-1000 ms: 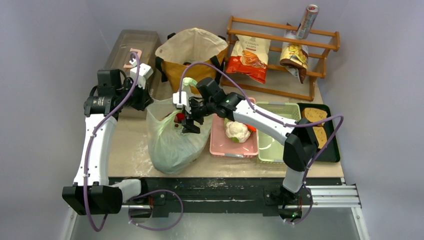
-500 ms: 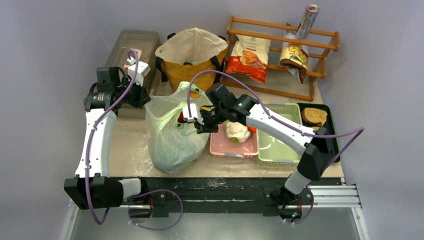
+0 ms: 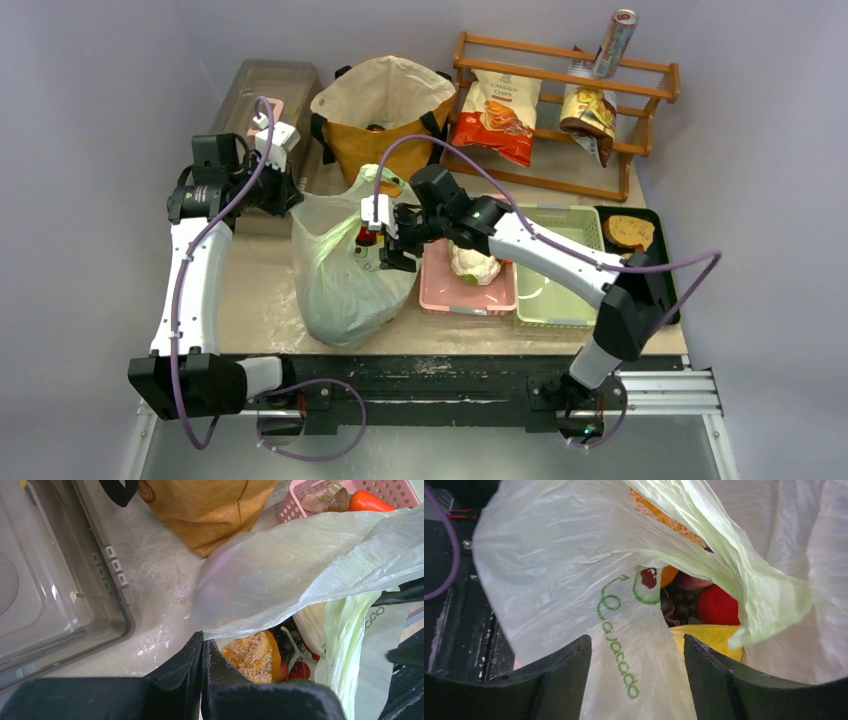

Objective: Untie the knot of the grocery bags and take out the mixed food
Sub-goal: Pick up the fake bread from the takeout bag.

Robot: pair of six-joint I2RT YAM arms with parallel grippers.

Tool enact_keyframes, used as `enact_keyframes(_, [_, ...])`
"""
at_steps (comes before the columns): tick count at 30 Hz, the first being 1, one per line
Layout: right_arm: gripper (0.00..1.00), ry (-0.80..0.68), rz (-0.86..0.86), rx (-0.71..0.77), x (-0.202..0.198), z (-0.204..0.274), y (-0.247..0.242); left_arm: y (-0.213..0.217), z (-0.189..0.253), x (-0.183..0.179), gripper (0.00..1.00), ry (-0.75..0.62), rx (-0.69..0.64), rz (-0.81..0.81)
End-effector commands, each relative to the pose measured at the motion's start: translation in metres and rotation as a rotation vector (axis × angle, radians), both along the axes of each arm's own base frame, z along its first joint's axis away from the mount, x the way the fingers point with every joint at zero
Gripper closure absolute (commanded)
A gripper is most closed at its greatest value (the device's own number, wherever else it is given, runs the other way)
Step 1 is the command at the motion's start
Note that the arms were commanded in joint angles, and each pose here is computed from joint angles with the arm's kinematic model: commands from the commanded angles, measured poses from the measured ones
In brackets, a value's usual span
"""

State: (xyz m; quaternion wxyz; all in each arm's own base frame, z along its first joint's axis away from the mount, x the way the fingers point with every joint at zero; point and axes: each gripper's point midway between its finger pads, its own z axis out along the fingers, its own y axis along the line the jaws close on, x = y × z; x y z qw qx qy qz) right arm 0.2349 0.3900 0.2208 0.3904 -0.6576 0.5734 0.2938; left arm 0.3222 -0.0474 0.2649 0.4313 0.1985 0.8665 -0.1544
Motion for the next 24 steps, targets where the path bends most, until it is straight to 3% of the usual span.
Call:
enact_keyframes(1, [0.31, 0.021, 0.023, 0.075, 0.008, 0.007, 0.029, -0.004, 0.034, 0.002, 1.00, -0.096, -0.031, -0.010])
enact_keyframes(8, [0.19, 0.050, -0.014, 0.130, 0.031, 0.006, 0.061, -0.005, 0.037, 0.001, 1.00, -0.101, -0.036, -0.015])
enact_keyframes(11, [0.22, 0.086, 0.022, 0.145, 0.026, 0.005, 0.069, -0.004, 0.034, 0.002, 1.00, -0.094, -0.031, -0.008])
enact_keyframes(14, [0.46, 0.154, 0.069, 0.134, 0.010, 0.004, 0.068, 0.002, 0.029, 0.008, 1.00, -0.081, -0.013, 0.019])
enact_keyframes(18, [1.00, 0.238, 0.131, 0.063, -0.017, 0.010, 0.050, 0.015, 0.021, 0.020, 1.00, -0.059, 0.025, 0.076])
enact_keyframes(24, [1.00, 0.159, 0.198, 0.012, -0.061, 0.020, -0.005, 0.029, 0.020, 0.035, 1.00, -0.071, 0.056, 0.134])
